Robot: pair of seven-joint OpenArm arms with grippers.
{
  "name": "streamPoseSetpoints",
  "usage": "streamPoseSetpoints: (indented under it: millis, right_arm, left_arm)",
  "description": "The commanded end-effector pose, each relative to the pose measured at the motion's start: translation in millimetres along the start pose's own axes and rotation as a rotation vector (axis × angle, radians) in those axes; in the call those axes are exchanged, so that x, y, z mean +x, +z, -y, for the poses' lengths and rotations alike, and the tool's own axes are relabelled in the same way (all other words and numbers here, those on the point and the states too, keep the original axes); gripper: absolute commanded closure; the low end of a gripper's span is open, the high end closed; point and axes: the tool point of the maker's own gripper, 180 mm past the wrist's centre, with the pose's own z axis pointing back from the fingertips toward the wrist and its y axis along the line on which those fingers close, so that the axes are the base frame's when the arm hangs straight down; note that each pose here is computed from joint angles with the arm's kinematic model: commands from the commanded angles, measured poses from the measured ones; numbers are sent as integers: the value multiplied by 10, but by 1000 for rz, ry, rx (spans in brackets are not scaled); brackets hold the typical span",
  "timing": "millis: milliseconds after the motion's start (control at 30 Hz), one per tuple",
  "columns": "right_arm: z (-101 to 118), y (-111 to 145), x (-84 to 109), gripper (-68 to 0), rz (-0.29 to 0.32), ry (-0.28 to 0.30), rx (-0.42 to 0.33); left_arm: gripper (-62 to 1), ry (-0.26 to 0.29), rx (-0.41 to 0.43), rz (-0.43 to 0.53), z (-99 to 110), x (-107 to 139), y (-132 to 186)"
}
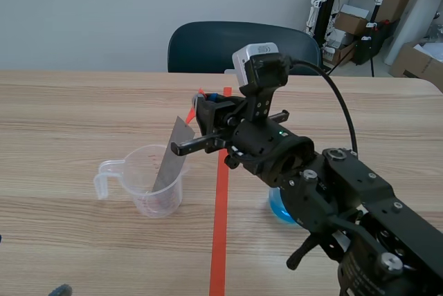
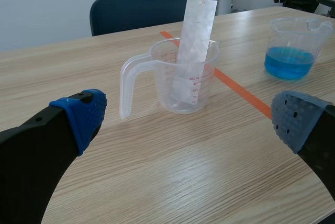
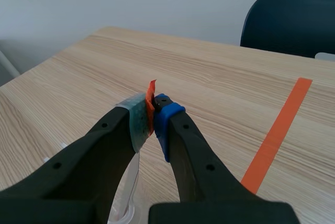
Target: Do the redox reaction experiment. lift the metal plate out of the left beaker
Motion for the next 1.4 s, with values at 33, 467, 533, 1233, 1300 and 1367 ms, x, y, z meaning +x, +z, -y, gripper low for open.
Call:
streamPoseSetpoints:
  millis: [33,467,533,1233,1300,1367]
  right_arm:
    - [-33,-41,88,-2,25,19,26]
    - [-248,-95,141,-2,8,148,148]
    - [-328,-93,132,-2,3,165,180]
    - [-616,-69,64,-2,-40,286,318]
    - [-635,-65,57,-2,-44,299,331]
    - [-670,-62,40,-2,-52,320,355]
  left_arm:
    - [-623,5,6,31,1,67,-29]
    - [-623,4,5,31,1,67,-29]
    - [-623,4,5,31,1,67,-29]
    - [-623,4,5,32,0,68,-29]
    - [-623,4,5,32,0,68,-29]
    - [-623,4,5,32,0,68,-29]
